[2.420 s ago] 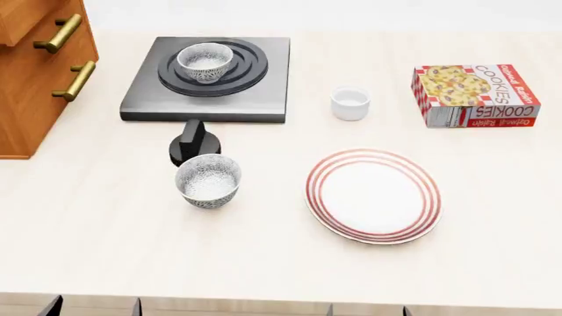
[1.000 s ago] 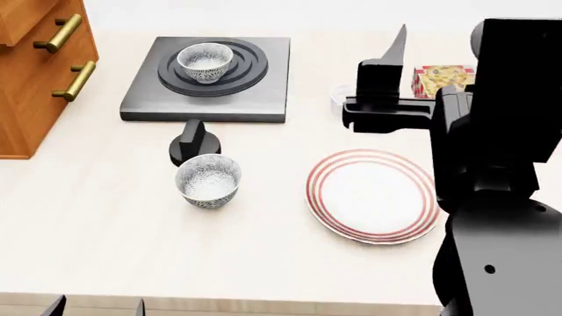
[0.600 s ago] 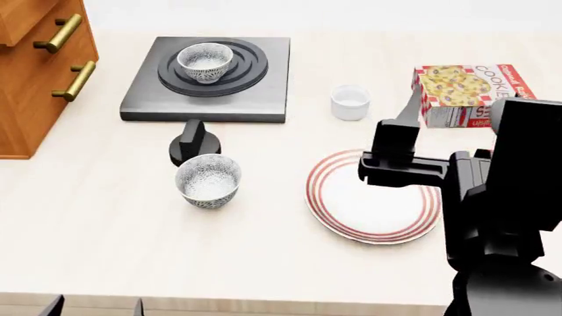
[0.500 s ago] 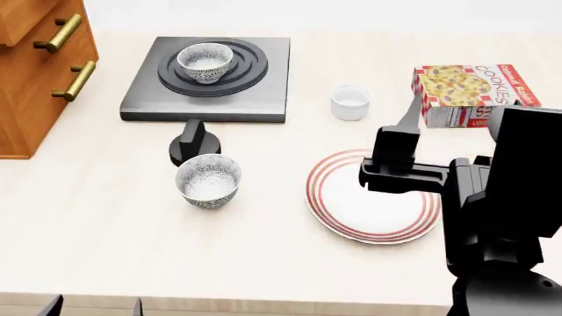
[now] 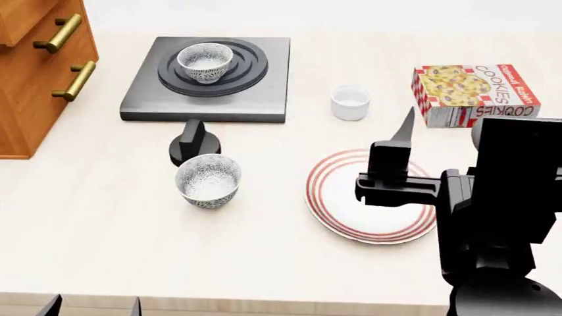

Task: Pick the akita bowl on the stove and place it on the plate.

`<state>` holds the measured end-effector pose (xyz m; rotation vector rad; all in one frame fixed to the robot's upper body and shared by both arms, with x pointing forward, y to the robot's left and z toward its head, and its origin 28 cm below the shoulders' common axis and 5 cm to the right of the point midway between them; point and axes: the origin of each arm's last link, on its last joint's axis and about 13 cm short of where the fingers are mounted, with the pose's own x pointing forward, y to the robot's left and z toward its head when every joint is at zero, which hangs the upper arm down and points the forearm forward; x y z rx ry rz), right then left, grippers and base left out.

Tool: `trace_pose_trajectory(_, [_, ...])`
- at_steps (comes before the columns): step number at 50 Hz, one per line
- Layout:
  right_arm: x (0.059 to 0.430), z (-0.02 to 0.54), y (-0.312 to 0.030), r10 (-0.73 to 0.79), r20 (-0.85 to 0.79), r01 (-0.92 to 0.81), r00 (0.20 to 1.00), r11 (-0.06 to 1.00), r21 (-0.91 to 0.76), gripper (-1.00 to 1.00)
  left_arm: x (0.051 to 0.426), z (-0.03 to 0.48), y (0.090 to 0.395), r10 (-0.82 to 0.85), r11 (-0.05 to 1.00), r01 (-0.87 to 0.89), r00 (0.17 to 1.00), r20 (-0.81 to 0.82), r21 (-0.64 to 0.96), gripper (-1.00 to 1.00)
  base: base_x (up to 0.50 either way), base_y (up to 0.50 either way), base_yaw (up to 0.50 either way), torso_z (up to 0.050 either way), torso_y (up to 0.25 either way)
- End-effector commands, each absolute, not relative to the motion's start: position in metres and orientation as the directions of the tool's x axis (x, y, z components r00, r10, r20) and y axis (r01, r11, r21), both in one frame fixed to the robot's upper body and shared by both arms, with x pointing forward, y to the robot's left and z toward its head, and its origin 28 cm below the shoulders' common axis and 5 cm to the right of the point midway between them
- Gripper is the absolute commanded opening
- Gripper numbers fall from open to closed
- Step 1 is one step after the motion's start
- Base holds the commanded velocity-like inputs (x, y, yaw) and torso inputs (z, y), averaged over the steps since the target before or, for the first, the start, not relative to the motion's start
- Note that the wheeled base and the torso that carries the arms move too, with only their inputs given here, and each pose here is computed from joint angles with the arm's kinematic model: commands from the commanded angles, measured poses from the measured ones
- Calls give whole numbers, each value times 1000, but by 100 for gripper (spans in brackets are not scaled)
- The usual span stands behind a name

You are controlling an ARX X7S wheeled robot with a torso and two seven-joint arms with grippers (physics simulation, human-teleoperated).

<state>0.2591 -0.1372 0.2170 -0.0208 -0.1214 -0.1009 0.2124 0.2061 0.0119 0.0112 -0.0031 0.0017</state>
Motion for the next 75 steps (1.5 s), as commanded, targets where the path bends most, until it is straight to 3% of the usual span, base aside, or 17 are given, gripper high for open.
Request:
trace_pose_trajectory(1, [258, 218, -137, -93, 132, 95, 987, 995, -15, 100, 213, 12, 206, 2, 1000, -2, 1000, 3, 10, 100, 0, 0, 0, 0, 0])
trace_pose_trajectory(14, [259, 217, -137, -89, 140, 90, 986, 996, -1, 100, 213, 20, 203, -50, 998, 48, 998, 50, 37, 100, 0, 0, 0, 0, 0])
trace_pose_trajectory(25, [259, 217, -137, -91, 142, 92, 986, 996, 4, 100, 226, 71, 202, -81, 996, 77, 990, 115, 42, 100, 0, 0, 0, 0, 0])
trace_pose_trajectory(41, [258, 218, -137, -93, 145, 93, 985, 996, 7, 100, 287, 115, 197, -33, 997, 25, 994, 108, 75, 100, 0, 0, 0, 0, 0])
trace_pose_trajectory(55, [258, 217, -137, -92, 148, 91, 985, 996, 12, 100, 317, 121, 192, 17, 999, -18, 999, 36, 26, 100, 0, 0, 0, 0, 0])
trace_pose_trajectory(75, [258, 218, -138, -95, 151, 92, 984, 995, 28, 100, 318, 122, 192, -9, 1000, 9, 999, 35, 8, 100, 0, -21, 0, 0, 0])
